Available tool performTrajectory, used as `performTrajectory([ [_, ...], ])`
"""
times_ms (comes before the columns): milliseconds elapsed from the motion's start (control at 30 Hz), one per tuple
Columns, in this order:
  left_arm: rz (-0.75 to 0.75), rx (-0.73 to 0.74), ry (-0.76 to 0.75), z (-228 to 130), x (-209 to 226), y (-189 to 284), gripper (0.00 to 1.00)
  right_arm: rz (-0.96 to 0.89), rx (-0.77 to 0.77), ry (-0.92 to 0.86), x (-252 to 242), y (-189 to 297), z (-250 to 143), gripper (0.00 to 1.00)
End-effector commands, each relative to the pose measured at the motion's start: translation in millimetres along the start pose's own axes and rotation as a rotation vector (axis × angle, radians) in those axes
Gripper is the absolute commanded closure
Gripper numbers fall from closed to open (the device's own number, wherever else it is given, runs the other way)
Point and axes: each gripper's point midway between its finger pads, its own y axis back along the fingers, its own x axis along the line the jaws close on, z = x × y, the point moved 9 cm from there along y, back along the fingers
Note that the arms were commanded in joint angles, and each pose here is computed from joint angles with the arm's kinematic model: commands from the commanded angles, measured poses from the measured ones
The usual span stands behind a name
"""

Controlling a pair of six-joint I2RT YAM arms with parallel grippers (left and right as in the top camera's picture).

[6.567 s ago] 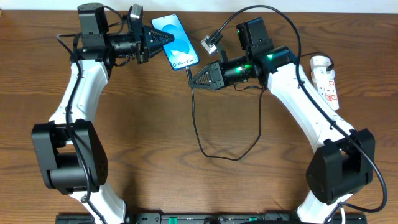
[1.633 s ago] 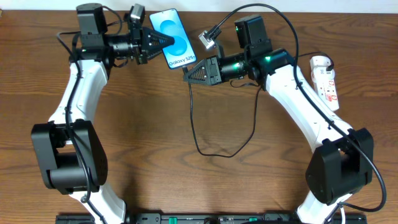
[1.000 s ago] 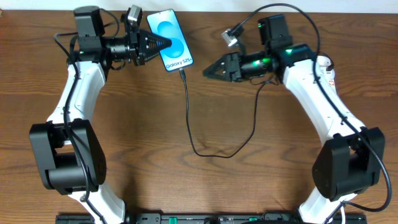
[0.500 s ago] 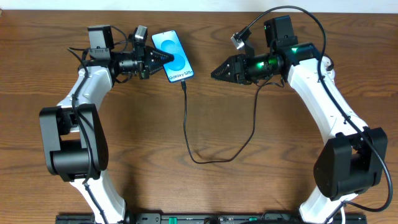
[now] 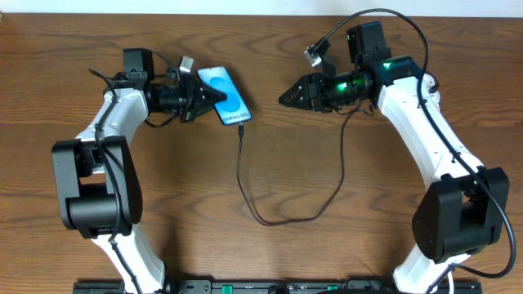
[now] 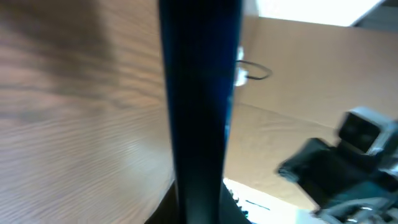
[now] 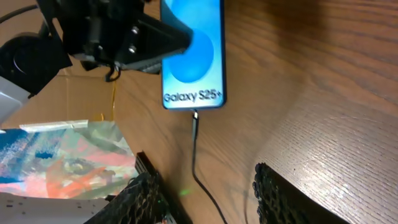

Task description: Plug charger to phone and switch on socket

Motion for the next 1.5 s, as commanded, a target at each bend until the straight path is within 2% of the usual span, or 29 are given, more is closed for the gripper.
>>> performTrajectory([
  [0,0.058,-0.010,-0.105,-2,5,1,0.93,0.001,-0.023,0.054,15,9,2,0.50],
  [333,0.060,-0.005,-0.131,-3,6,1,0.93,-0.035,-0.003,0.047,16,3,-3,0.48],
  [600,0.062,0.000,-0.120,-4,7,1,0.93,-0.174,0.051,0.077,32,-31,-18,0.46],
  [900,0.062,0.001,-0.118,-4,7,1,0.93,-0.274,0.070,-0.017,29,-82,-46,0.45],
  [1200,0.062,0.001,-0.118,-4,7,1,0.93,-0.268,0.029,-0.089,7,-117,-70,0.44],
  [1467,0.062,0.001,-0.117,-4,7,1,0.93,-0.208,-0.014,-0.053,-1,-134,-79,0.45],
])
